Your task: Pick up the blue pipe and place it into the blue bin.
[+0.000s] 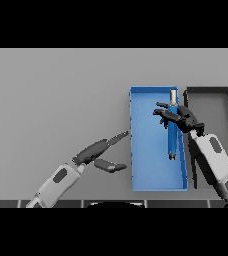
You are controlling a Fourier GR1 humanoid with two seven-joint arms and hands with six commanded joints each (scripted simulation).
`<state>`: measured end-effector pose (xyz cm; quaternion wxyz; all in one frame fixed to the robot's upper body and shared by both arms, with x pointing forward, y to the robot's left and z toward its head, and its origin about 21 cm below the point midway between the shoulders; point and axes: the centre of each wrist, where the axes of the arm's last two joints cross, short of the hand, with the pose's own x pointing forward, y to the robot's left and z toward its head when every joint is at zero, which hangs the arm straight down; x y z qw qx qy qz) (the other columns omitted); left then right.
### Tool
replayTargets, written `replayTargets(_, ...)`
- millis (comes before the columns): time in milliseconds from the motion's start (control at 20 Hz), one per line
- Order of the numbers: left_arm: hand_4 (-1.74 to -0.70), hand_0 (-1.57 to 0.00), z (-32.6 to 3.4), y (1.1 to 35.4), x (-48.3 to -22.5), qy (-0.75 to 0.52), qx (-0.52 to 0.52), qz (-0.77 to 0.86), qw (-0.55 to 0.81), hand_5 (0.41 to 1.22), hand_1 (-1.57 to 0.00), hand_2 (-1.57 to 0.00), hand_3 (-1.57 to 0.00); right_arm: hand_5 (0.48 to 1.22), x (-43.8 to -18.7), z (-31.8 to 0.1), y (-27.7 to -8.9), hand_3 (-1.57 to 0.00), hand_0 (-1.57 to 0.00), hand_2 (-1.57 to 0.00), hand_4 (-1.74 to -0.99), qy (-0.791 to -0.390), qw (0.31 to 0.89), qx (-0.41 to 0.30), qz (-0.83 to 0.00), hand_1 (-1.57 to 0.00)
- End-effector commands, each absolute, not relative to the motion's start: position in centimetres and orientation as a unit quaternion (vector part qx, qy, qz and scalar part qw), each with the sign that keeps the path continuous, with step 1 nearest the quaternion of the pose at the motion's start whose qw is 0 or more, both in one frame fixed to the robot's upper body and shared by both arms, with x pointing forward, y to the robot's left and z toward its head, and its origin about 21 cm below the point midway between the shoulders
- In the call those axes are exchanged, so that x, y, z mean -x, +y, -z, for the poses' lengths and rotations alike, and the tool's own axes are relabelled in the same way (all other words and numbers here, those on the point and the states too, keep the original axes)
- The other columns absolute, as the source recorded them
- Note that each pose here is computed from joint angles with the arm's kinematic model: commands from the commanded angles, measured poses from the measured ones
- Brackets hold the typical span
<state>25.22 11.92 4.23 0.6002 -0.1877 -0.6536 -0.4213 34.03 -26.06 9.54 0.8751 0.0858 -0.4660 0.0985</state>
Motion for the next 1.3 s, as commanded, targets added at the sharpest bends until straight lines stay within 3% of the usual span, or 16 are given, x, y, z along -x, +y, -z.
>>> replayTargets(0,-0.89,0.0,-4.1,11.9,-25.2,-0.651,0.186,0.422,0.603,0.453,0.0,0.0,0.0,1.15,-33.9,-9.2,-26.0,-0.9,-1.31,-1.11,-1.503,-0.443,0.888,-0.084,-0.091,-1.17)
replayTargets(50,-0.89,0.0,-4.1,12.1,-25.1,-0.651,0.184,0.422,0.604,0.454,0.0,0.0,0.0,1.164,-33.9,-8.7,-25.8,-0.72,-1.04,-0.89,-1.455,-0.419,0.9,-0.083,-0.087,-0.93)
replayTargets(150,-0.89,0.0,-4.1,11.9,-24.9,-0.654,0.186,0.425,0.598,0.454,0.0,0.0,0.0,1.157,-34.0,-8.2,-25.4,-0.46,-0.67,-0.57,-1.338,-0.385,0.915,-0.08,-0.087,-0.6)
replayTargets(200,-0.89,0.0,-4.0,12.1,-24.8,-0.65,0.182,0.426,0.603,0.453,0.0,0.0,0.0,1.141,-33.9,-8.4,-25.2,-0.37,-0.53,-0.46,-1.285,-0.377,0.916,-0.077,-0.118,-0.48)
replayTargets(400,-0.89,0.0,-4.2,11.9,-25.2,-0.652,0.182,0.422,0.603,0.453,0.0,0.0,0.0,0.924,-34.0,-8.3,-24.8,-0.15,-0.22,-0.19,-1.165,-0.372,0.909,-0.035,-0.186,-0.19)
replayTargets(550,-0.9,0.0,-4.3,11.8,-25.4,-0.653,0.186,0.421,0.601,0.45,0.0,0.0,0.0,0.821,-33.9,-7.6,-24.5,-0.08,-0.11,-0.09,-1.125,-0.377,0.897,-0.002,-0.229,-0.1)
replayTargets(750,-0.91,0.0,-3.9,11.7,-25.1,-0.65,0.192,0.419,0.604,0.458,0.0,0.0,0.0,0.717,-34.1,-6.9,-24.7,-0.03,-0.04,-0.04,-1.124,-0.385,0.893,0.028,-0.233,-0.04)
replayTargets(1250,-0.92,0.0,-4.1,11.7,-26.0,-0.646,0.19,0.418,0.61,0.469,0.0,0.0,0.0,0.678,-33.7,-6.7,-25.0,-0.01,-0.01,-0.01,-1.129,-0.397,0.886,0.006,-0.238,-0.01)
